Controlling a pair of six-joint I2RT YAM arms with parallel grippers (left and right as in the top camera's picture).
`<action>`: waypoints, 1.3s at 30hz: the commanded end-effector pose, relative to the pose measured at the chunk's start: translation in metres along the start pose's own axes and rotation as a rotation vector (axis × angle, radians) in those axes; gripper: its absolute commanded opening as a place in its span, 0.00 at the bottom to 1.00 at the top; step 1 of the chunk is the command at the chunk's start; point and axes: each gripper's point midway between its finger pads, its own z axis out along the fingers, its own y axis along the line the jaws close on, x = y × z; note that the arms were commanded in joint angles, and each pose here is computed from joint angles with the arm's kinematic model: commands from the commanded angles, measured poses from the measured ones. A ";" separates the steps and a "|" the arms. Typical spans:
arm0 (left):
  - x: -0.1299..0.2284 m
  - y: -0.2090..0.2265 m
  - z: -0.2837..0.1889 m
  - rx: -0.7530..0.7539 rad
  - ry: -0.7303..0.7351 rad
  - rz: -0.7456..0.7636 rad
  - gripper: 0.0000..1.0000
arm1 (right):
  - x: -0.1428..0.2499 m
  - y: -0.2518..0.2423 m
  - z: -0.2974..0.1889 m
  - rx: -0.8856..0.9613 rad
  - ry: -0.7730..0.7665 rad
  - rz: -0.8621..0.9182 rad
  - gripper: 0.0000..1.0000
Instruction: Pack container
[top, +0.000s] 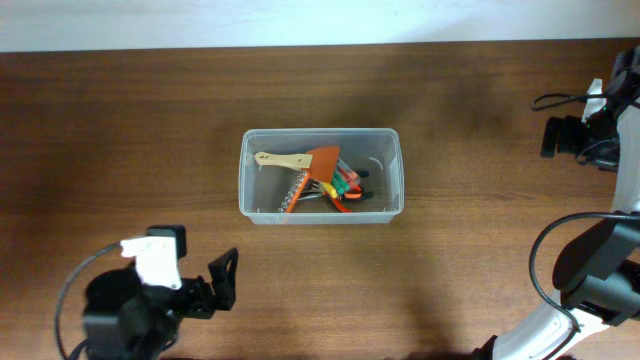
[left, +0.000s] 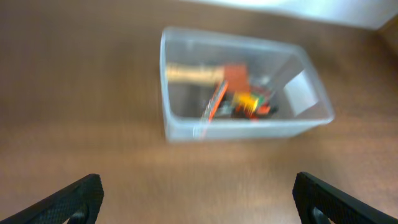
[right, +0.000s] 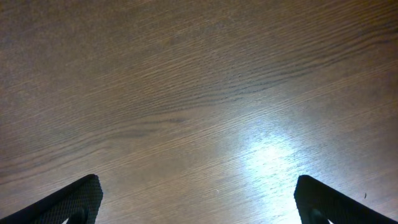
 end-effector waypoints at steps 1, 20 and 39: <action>0.024 0.008 0.013 -0.017 0.074 -0.120 0.99 | 0.000 -0.002 0.001 -0.001 0.001 0.014 0.99; 0.016 0.080 0.059 -0.337 -0.117 0.087 0.99 | 0.000 -0.002 0.001 -0.001 0.001 0.014 0.99; 0.011 0.085 0.067 -0.269 -0.495 0.095 0.99 | 0.000 -0.002 0.001 -0.001 0.001 0.014 0.98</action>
